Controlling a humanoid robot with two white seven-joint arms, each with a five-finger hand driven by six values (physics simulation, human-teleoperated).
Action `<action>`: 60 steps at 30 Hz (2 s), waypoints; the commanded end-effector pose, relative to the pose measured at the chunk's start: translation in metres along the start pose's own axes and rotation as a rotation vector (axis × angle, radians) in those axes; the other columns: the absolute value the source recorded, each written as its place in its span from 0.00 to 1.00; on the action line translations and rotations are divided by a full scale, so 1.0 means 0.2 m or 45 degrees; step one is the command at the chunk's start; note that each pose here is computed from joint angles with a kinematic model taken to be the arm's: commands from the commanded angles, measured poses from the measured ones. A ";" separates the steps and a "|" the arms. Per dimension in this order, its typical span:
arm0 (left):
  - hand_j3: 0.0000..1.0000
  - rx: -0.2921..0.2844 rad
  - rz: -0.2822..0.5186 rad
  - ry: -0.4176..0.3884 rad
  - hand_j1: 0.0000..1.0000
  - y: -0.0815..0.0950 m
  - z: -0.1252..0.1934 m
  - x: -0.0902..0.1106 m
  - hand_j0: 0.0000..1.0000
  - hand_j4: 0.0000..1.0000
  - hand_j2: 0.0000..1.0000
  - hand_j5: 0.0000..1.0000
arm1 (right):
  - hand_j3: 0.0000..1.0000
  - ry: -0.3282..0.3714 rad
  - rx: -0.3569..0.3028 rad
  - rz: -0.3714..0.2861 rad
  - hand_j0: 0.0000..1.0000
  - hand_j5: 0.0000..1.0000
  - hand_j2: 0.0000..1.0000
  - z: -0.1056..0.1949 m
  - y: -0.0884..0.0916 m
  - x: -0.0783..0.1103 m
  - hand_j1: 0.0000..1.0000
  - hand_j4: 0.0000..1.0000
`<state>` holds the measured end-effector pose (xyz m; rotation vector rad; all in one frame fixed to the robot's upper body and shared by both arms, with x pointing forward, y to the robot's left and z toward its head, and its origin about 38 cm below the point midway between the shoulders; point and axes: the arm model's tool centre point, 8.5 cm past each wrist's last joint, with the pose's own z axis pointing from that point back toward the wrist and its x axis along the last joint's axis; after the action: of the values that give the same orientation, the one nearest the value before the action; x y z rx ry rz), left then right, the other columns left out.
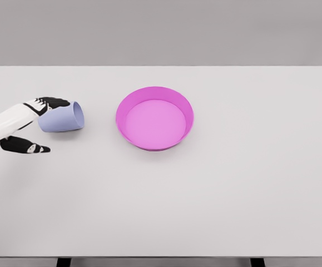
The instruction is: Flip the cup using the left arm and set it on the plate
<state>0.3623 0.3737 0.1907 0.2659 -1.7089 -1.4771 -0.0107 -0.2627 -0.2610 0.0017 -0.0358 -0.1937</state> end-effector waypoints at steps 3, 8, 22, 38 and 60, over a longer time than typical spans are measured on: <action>1.00 0.007 0.182 0.075 1.00 -0.05 -0.03 -0.03 1.00 1.00 1.00 1.00 | 1.00 0.000 0.001 0.000 1.00 1.00 1.00 0.00 0.00 0.00 1.00 1.00; 1.00 -0.077 0.370 0.102 1.00 -0.10 -0.23 -0.14 1.00 1.00 1.00 1.00 | 1.00 0.000 0.001 0.000 1.00 1.00 1.00 0.00 0.00 0.00 1.00 1.00; 1.00 -0.055 0.468 0.291 1.00 -0.04 -0.21 -0.30 1.00 1.00 1.00 1.00 | 1.00 0.000 0.001 0.000 1.00 1.00 1.00 0.00 0.00 0.00 1.00 1.00; 1.00 -0.163 0.413 0.398 1.00 -0.02 -0.31 -0.31 1.00 1.00 1.00 1.00 | 1.00 0.000 0.001 0.000 1.00 1.00 1.00 0.00 0.00 0.00 1.00 1.00; 1.00 -0.201 0.423 0.476 1.00 -0.06 -0.37 -0.33 1.00 1.00 1.00 1.00 | 1.00 0.000 0.001 0.000 1.00 1.00 1.00 0.00 0.00 0.00 1.00 1.00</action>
<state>0.4503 0.3611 0.1512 0.1497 -1.2798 -1.2279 -0.0107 -0.2627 -0.2610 0.0017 -0.0358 -0.1937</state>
